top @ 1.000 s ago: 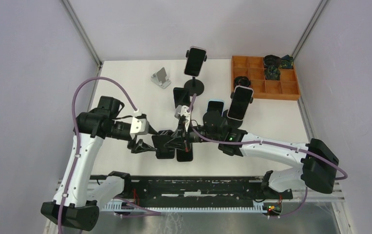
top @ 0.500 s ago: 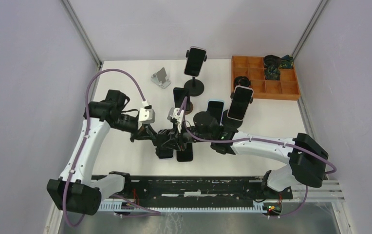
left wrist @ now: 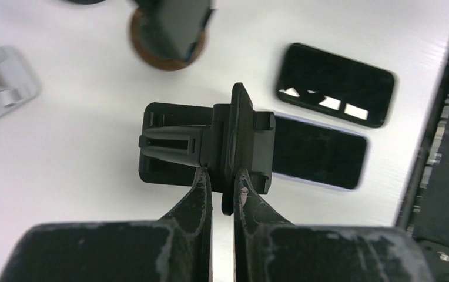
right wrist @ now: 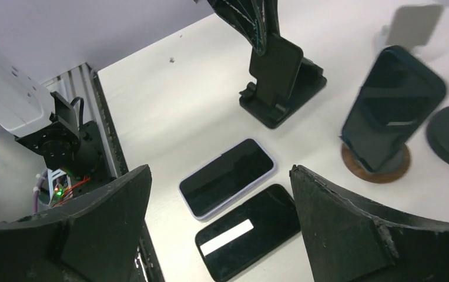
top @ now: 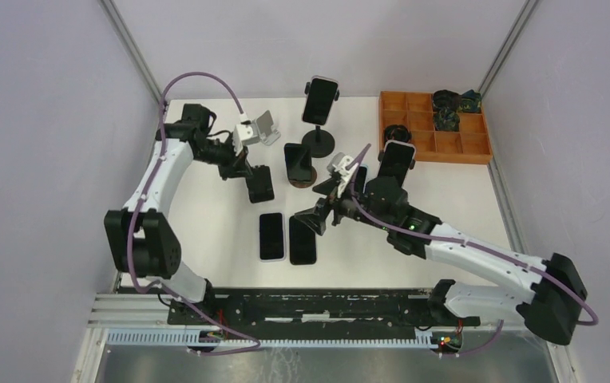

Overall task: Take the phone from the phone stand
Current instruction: Place the phone stand at the center of the board.

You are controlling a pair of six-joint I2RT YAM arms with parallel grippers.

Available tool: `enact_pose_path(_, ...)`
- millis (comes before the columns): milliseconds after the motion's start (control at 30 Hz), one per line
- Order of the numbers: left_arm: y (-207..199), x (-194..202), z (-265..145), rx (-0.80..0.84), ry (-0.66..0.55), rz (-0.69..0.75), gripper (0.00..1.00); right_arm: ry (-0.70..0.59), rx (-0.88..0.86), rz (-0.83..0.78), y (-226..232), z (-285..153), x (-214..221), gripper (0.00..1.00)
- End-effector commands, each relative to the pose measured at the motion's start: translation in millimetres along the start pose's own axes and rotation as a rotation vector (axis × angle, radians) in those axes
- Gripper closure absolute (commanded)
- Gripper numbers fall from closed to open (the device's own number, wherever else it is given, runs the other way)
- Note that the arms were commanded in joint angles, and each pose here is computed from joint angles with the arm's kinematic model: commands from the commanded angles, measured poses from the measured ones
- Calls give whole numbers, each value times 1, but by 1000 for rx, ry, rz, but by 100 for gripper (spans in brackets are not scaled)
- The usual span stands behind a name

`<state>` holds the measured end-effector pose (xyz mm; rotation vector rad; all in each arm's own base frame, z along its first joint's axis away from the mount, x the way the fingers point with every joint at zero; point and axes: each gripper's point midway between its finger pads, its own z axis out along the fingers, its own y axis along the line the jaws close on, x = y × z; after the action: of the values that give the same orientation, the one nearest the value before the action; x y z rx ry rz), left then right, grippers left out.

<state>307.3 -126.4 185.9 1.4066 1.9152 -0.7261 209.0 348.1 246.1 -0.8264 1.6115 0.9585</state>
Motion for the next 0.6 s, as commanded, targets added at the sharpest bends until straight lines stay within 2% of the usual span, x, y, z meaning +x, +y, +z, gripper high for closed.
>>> enact_pose_path(0, 65, -10, -3, -152, -12, -37, 98, -38, 131, 17, -20, -32, -13, 4)
enact_pose_path(167, 119, 7, 12, -260, 30, -137, 98, -45, 206, 34, -28, -62, -26, 2)
enact_pose_path(567, 191, 22, 30, -327, 14, -176, 98, -24, 270, 74, -37, -85, -27, 2)
